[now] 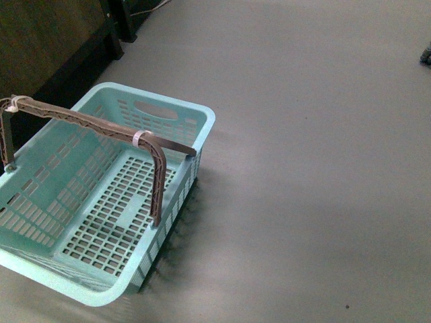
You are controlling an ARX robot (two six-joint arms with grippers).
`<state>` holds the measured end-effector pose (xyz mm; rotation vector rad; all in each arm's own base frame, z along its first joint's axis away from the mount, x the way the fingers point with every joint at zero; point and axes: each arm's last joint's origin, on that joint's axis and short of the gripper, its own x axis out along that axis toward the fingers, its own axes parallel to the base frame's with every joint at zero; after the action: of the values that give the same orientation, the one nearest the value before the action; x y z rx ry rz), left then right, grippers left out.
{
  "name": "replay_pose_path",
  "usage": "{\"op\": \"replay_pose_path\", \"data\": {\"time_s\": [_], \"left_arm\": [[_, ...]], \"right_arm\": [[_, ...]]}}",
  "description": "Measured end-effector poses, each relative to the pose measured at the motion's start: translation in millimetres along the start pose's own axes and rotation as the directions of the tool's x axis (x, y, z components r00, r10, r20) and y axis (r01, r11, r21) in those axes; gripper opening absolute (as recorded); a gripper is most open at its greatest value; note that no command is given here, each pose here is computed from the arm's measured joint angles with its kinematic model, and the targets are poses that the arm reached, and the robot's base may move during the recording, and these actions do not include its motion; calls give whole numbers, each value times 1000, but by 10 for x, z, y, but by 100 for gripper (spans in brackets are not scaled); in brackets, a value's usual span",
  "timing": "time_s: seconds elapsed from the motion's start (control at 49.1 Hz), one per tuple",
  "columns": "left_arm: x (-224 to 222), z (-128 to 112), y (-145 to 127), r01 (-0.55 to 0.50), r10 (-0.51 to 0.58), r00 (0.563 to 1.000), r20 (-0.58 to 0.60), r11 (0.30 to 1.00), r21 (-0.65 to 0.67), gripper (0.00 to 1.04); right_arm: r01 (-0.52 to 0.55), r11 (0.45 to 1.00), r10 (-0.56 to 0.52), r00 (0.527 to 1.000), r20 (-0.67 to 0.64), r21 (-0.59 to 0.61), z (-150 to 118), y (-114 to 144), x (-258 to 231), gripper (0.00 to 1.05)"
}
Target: Pick lemon and mango into basket
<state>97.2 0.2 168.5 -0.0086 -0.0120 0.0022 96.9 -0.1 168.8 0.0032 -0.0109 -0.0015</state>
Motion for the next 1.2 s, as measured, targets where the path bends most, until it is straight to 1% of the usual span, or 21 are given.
{"op": "replay_pose_path", "data": {"time_s": [0.591,0.611,0.632,0.652,0.693,0.713,0.754,0.794,0.835,0.876,0.957,1.019,1.059,1.141,1.202], "left_arm": [[0,1,0,0,0,1000,0,1000,-1,98],[4,-11,0,5,-6,999,-36,1000,-18,98],[3,-4,-3,21,-28,994,-103,998,-65,98],[3,-5,-5,27,-38,989,-143,997,-78,98],[17,15,-3,-4,-55,945,-323,984,-180,98],[24,19,0,-20,-57,930,-363,978,-206,98],[57,31,7,-91,-70,875,-478,948,-305,98],[98,37,19,-139,-73,852,-518,923,-358,98],[163,66,34,-180,-80,841,-535,891,-416,98],[259,112,56,-207,-85,846,-527,857,-471,98],[416,157,90,-220,-100,859,-503,815,-536,98],[548,142,112,-236,-104,861,-497,784,-573,98],[691,90,132,-265,-97,859,-502,756,-599,98],[1033,-106,166,-356,-54,849,-525,677,-644,98],[1216,-232,158,-407,-23,836,-548,644,-648,98]], "right_arm": [[0,1000,0,1000,0,0,0,0,0,96],[0,1000,0,1000,1,0,1,0,0,96],[0,1000,0,1000,0,0,0,0,0,96],[0,1000,0,1000,0,0,0,0,0,96],[0,1000,0,1000,1,0,1,0,0,96],[-1,1000,1,1000,0,0,0,0,0,96],[-2,1000,2,1000,0,0,0,0,0,96],[0,1000,0,1000,0,0,0,0,0,96],[-1,1000,1,1000,0,0,0,0,0,96],[-1,1000,1,1000,0,0,0,0,0,96],[-1,1000,1,1000,0,0,0,0,0,96],[-1,1000,1,1000,0,0,0,0,0,96],[-1,1000,1,1000,0,0,0,0,0,96],[-1,1000,1,1000,0,0,0,0,0,96],[-1,1000,1,1000,0,0,0,0,0,96]]}}
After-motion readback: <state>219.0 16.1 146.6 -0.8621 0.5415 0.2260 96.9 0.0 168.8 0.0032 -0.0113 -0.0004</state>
